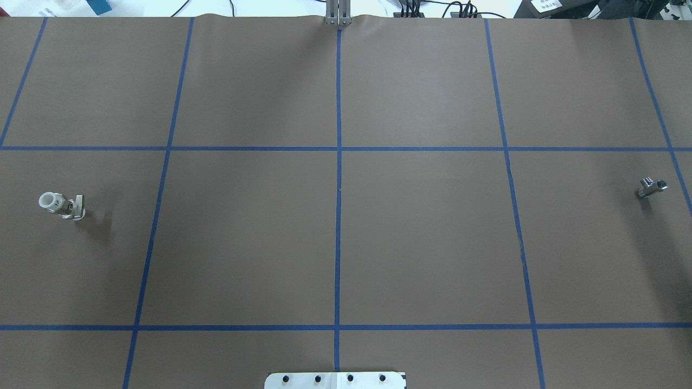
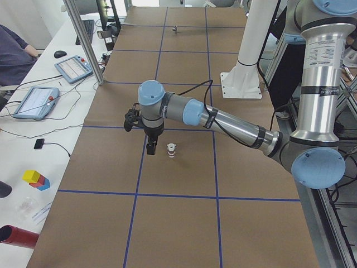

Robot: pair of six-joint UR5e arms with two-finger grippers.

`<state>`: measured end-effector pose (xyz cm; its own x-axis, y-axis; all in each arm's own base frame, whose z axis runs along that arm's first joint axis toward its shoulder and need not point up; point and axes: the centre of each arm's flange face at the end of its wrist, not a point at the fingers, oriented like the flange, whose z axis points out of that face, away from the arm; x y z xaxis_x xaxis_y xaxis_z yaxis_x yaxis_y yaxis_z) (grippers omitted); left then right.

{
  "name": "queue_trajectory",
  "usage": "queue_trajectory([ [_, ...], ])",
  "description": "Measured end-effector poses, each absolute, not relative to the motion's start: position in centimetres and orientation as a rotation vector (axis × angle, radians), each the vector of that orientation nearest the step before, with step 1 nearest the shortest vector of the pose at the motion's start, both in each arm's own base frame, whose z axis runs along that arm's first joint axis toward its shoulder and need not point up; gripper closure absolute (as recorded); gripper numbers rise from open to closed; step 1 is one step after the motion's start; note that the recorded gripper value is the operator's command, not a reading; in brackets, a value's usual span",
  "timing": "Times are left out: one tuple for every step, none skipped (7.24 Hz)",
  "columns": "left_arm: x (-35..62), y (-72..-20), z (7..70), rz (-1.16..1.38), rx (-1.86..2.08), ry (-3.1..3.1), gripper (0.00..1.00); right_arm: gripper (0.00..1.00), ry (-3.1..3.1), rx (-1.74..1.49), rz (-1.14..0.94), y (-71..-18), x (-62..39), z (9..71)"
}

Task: Assemble PPR valve and pipe with both arms

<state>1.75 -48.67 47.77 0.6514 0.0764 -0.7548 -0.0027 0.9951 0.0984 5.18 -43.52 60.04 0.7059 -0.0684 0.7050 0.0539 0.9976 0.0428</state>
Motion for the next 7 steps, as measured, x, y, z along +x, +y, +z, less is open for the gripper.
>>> queue_trajectory([
  [5.1, -48.7, 46.9, 0.037, 0.056, 0.857, 0.00, 0.01, -0.783, 0.019, -0.068, -43.5, 5.2, 60.0],
  [8.4, -48.7, 46.8, 0.042, 0.044, 0.821, 0.00, 0.01, -0.783, 0.019, -0.067, -43.6, 5.2, 60.0],
  [11.4, -48.8, 47.5, 0.048, 0.044, 0.781, 0.00, 0.01, -0.784, 0.018, -0.066, -43.6, 5.1, 60.0],
  [13.9, -49.2, 49.2, 0.051, 0.052, 0.760, 0.00, 0.01, -0.785, 0.018, -0.066, -43.7, 5.1, 60.0],
  [15.9, -49.6, 51.2, 0.052, 0.063, 0.763, 0.00, 0.01, -0.785, 0.018, -0.067, -43.7, 5.0, 59.9],
  [17.7, -49.6, 52.6, 0.053, 0.068, 0.775, 0.00, 0.01, -0.785, 0.019, -0.067, -43.8, 5.0, 59.9],
  [19.0, -49.4, 53.3, 0.054, 0.067, 0.784, 0.00, 0.01, -0.785, 0.019, -0.069, -43.8, 5.0, 59.9],
])
